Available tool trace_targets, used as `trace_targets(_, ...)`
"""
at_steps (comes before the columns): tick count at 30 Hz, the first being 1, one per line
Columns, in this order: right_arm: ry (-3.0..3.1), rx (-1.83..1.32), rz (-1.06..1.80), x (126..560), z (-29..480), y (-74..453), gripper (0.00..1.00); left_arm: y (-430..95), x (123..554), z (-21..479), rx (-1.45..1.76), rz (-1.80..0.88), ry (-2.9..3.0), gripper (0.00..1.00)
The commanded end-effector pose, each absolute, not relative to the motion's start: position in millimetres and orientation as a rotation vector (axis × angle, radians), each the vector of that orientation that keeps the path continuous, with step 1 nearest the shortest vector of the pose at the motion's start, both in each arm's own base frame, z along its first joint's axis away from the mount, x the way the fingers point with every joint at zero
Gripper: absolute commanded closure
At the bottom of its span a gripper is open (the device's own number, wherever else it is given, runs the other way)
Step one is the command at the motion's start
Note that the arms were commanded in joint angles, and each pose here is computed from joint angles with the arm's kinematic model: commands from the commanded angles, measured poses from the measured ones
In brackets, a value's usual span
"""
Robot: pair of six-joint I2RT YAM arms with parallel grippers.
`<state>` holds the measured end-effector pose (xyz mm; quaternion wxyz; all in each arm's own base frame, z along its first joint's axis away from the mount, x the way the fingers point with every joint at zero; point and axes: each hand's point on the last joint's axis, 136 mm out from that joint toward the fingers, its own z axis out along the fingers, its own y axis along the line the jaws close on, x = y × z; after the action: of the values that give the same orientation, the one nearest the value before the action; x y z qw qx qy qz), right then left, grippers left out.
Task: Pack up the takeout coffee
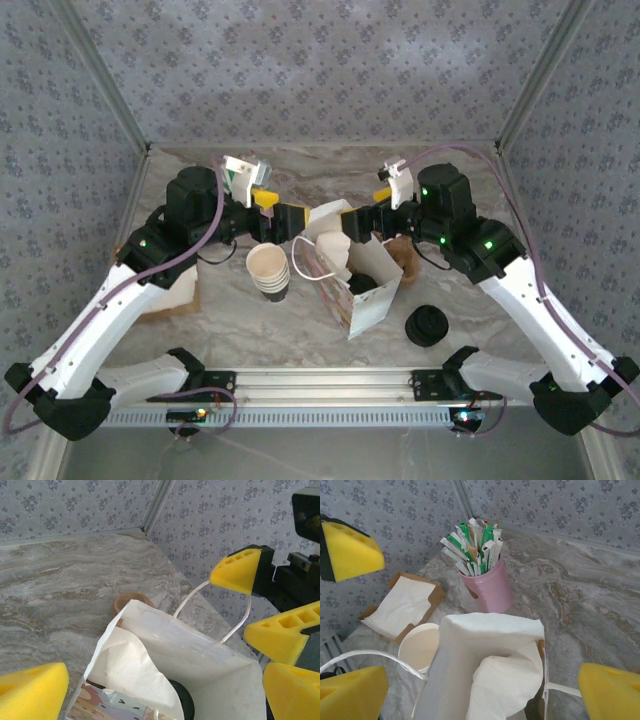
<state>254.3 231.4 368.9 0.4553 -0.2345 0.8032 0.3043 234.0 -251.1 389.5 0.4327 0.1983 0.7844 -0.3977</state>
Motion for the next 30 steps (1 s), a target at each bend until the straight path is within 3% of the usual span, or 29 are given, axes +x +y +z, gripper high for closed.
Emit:
trace_targets(1, 1.932, -0.575, 0.791, 252, 381, 231, 0.0, -247, 234, 410, 0.485, -0.977, 1.886, 0.01)
trace_targets(17, 1.866, -0.238, 0.395, 260, 384, 117, 0.0, -132, 228, 391, 0.101, -0.549, 1.815, 0.01)
trace_targets(25, 1.827, 0.056, 0.103, 262, 358, 44, 0.0, -63, 227, 337, -0.164, -0.247, 1.833, 0.01)
trace_targets(30, 1.842, 0.092, 0.001, 272, 325, 26, 0.0, -52, 244, 304, -0.222, -0.121, 1.899, 0.0)
